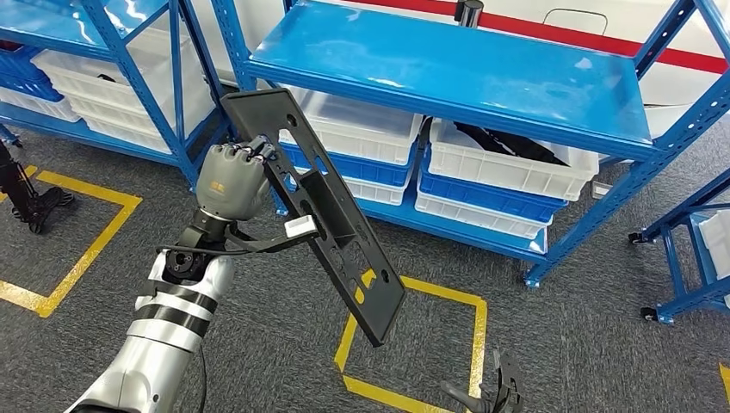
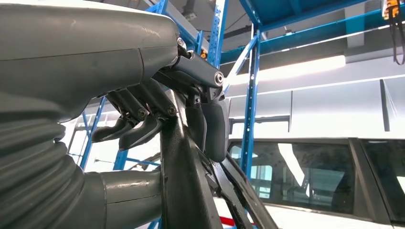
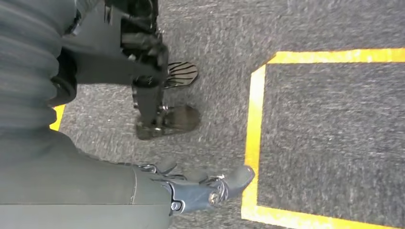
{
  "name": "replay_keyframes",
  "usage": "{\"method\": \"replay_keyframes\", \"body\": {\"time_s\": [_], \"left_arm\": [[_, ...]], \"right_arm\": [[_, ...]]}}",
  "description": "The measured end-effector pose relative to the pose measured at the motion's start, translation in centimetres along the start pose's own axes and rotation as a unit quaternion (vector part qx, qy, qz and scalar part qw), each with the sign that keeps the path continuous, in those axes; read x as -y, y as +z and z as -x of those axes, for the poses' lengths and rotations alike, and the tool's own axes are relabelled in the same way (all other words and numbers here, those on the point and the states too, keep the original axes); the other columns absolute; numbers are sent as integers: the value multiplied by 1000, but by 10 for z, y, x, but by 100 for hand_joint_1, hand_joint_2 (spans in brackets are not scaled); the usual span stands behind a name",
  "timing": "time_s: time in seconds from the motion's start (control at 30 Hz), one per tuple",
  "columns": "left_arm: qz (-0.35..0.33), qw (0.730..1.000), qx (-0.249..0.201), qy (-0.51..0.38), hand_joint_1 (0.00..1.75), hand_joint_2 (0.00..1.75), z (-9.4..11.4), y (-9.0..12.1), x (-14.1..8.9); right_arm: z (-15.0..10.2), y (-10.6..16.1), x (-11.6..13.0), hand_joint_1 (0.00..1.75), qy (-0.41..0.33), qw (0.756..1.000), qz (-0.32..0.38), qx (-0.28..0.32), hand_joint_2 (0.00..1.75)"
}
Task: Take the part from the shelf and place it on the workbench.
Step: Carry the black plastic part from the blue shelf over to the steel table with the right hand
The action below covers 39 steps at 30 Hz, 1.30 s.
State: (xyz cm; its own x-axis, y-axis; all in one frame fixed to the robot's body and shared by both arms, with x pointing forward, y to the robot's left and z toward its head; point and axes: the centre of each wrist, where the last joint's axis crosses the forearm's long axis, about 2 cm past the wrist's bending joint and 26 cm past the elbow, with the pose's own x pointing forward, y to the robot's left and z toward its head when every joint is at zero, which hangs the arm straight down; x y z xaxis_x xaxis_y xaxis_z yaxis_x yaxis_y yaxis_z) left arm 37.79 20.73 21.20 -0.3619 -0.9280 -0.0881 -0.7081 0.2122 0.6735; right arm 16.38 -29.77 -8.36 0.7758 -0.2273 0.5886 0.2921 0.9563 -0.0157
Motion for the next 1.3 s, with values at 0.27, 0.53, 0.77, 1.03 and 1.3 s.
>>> {"method": "replay_keyframes", "body": {"time_s": [0.27, 0.53, 0.77, 1.03, 1.3], "left_arm": [[0, 1000, 0, 0, 175, 175, 0, 0, 0], [1, 1000, -2, 1, 175, 175, 0, 2, 0], [-1, 1000, 0, 1, 175, 175, 1, -1, 0], [0, 1000, 9, 3, 175, 175, -6, -1, 0], [1, 1000, -7, -13, 175, 175, -9, 3, -2]], "right_arm": [[-2, -1, 1, 0, 0, 1000, 1, 2, 175], [-4, -1, 1, 0, 1, 1000, 1, 5, 175], [-6, -2, 1, 0, -2, 1000, 2, 8, 175], [-6, -2, 0, 0, -12, 1000, -4, 18, 175], [-10, -3, 0, 0, -28, 999, -7, 33, 175]]}}
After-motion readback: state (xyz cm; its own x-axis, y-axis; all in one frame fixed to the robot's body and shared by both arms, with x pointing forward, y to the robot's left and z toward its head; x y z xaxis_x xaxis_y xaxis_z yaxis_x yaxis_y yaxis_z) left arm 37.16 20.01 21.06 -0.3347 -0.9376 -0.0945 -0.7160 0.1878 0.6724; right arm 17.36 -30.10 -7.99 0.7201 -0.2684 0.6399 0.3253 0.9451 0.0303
